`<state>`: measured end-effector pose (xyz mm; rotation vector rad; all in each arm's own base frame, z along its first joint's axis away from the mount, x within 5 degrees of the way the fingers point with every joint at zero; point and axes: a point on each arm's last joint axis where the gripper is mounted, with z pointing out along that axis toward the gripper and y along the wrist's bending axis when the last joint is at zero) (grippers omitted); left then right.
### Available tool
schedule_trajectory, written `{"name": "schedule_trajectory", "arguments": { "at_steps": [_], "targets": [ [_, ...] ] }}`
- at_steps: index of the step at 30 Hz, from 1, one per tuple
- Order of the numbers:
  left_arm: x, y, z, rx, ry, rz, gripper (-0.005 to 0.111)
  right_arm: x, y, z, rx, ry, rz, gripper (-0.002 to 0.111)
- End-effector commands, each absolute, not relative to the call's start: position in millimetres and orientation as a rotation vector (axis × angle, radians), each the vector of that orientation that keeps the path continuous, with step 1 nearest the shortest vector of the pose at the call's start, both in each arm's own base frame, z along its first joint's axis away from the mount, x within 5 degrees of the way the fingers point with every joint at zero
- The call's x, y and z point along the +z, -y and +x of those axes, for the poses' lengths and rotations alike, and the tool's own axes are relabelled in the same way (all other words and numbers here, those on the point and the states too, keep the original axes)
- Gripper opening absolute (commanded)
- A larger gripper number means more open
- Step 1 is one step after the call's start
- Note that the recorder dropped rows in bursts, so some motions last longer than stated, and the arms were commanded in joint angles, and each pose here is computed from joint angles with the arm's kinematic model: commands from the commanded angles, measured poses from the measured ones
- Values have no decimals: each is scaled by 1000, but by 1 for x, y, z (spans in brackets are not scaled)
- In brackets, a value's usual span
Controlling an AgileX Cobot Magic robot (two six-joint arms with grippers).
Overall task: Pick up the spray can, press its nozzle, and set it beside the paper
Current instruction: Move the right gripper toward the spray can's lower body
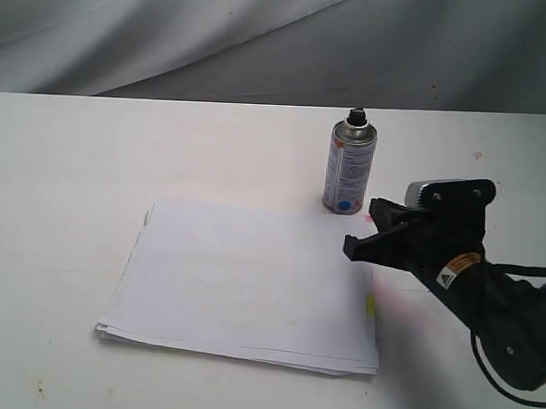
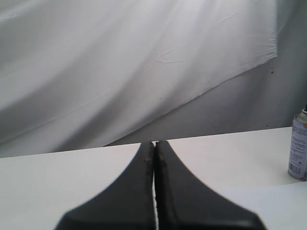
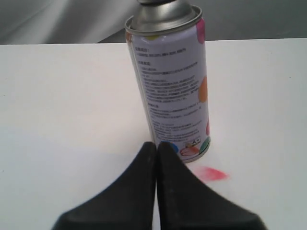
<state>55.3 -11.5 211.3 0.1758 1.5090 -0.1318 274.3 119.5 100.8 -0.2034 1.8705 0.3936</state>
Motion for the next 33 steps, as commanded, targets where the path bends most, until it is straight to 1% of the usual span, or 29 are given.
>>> {"name": "schedule_trajectory", "arguments": {
  "at_steps": [1,5,9,13,15,17,18,19,20,22,24,33],
  "targets": [
    [210,11,55,-130,-1508,178,0,98,-125,291,415,-1825,-207,0],
    [210,11,55,-130,-1508,178,0,92,-130,301,414,-1828,-207,0],
    [210,11,55,-130,-1508,178,0,89,-129,301,405,-1843,-199,0],
    [210,11,55,-130,-1508,178,0,87,-129,301,354,-1851,-265,0],
    [210,11,55,-130,-1508,178,0,87,-129,301,350,-1849,-270,3],
    [210,11,55,-130,-1508,178,0,87,-129,301,350,-1849,-270,17],
    [210,11,55,-130,-1508,178,0,87,-129,301,350,-1849,-270,33],
    [210,11,55,-130,-1508,178,0,87,-129,301,350,-1849,-270,43],
    [210,11,55,-130,-1508,178,0,87,-129,301,350,-1849,-270,66],
    [210,11,55,-130,-1508,178,0,87,-129,301,350,-1847,-270,86],
    [210,11,55,-130,-1508,178,0,87,-129,301,350,-1849,-270,92],
    [210,11,55,-130,-1508,178,0,86,-129,302,347,-1859,-269,93]
  ]
}}
